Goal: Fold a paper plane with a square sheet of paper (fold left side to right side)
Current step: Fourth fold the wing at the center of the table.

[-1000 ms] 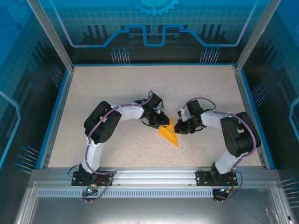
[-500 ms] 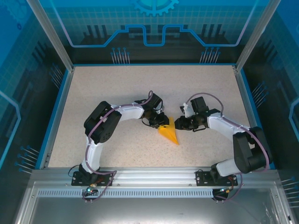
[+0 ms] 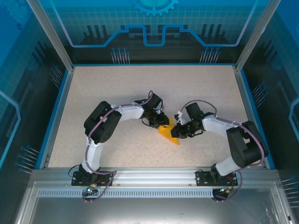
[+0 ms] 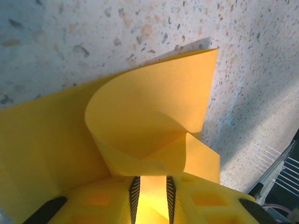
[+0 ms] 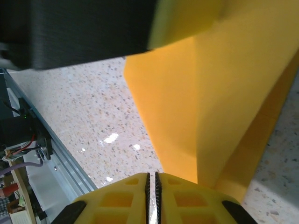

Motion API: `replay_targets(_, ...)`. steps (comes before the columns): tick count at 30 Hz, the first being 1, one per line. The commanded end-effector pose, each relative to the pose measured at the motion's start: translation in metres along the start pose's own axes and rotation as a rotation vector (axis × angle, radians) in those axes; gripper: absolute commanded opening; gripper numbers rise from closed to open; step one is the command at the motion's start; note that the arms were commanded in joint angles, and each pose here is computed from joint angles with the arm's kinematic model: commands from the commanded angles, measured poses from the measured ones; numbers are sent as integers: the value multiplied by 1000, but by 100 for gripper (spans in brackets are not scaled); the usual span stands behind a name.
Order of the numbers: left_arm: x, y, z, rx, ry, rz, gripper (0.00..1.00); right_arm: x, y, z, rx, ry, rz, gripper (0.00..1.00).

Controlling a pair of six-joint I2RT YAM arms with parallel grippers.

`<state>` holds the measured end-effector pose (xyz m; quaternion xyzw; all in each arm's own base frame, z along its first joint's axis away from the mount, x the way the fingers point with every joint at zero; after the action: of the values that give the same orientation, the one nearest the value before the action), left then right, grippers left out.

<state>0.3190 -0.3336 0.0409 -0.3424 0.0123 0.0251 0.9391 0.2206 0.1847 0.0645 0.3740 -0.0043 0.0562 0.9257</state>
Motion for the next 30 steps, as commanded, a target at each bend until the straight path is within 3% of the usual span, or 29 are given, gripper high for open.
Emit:
replay_targets(1, -15, 46, -18, 152, 46, 54, 26, -10, -10, -7, -42, 42, -30, 14)
replay_targets(30, -13, 53, -18, 157, 43, 70, 26, -43, -40, -22, -137, 155, -160, 7)
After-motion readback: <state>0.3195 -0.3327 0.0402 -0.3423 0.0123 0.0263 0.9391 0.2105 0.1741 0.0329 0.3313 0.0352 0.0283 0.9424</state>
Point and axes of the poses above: each hand's point on the last joint's axis, 136 mm out from that joint toward the fingers, its own z axis back along the fingers, its own y axis along the line the jaws close on, x = y × z, the point moved 3 cm from there along z, back along the fingers, and after that the axes turned 2 degrees about -z, right-handed, at the moved point
